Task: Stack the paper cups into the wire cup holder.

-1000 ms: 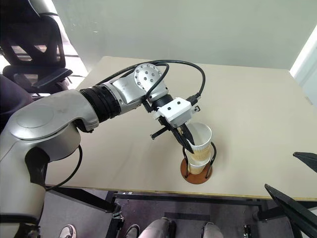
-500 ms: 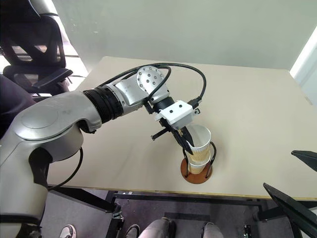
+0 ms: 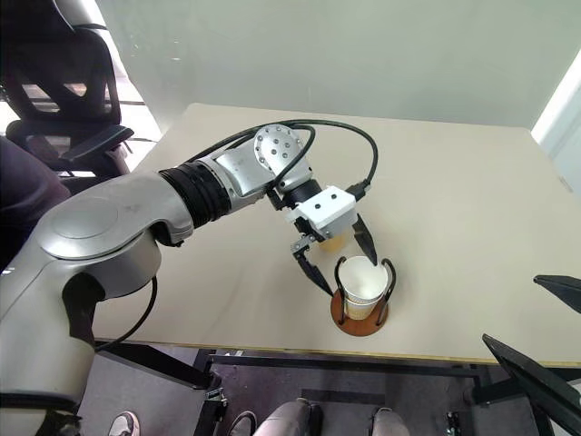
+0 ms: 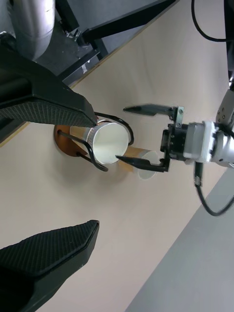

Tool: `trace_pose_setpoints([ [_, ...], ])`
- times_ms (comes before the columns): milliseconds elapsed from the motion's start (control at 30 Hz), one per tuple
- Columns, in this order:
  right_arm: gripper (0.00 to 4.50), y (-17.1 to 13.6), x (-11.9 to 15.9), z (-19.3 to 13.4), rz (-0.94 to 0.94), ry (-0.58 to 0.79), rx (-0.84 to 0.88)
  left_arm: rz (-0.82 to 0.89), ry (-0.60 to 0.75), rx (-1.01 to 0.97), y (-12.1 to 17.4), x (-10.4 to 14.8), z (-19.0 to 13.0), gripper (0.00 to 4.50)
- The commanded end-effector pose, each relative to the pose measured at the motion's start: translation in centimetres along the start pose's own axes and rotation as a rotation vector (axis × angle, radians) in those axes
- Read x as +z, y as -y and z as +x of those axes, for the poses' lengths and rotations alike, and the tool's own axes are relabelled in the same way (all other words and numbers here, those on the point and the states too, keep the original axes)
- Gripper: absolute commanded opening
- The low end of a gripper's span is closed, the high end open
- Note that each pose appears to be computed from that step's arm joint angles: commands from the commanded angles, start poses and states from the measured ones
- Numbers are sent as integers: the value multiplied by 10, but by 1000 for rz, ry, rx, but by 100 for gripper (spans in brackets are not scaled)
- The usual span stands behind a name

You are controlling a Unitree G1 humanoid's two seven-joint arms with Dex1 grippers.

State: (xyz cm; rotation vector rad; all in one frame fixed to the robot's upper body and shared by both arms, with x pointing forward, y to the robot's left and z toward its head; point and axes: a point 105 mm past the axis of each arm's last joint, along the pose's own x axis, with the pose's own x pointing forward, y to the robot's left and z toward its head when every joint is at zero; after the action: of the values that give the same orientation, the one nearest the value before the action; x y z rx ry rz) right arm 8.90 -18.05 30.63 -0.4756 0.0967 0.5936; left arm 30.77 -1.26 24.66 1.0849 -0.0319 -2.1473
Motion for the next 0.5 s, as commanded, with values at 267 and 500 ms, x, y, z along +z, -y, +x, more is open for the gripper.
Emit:
trace_pose_setpoints([
  [267, 309, 9, -4, 9, -35, 47, 8, -244, -130, 349, -3, -47, -72, 415],
  [500, 309, 14, -4, 14, -55, 60, 42, -370, -134, 329, 9, -79, -50, 415],
])
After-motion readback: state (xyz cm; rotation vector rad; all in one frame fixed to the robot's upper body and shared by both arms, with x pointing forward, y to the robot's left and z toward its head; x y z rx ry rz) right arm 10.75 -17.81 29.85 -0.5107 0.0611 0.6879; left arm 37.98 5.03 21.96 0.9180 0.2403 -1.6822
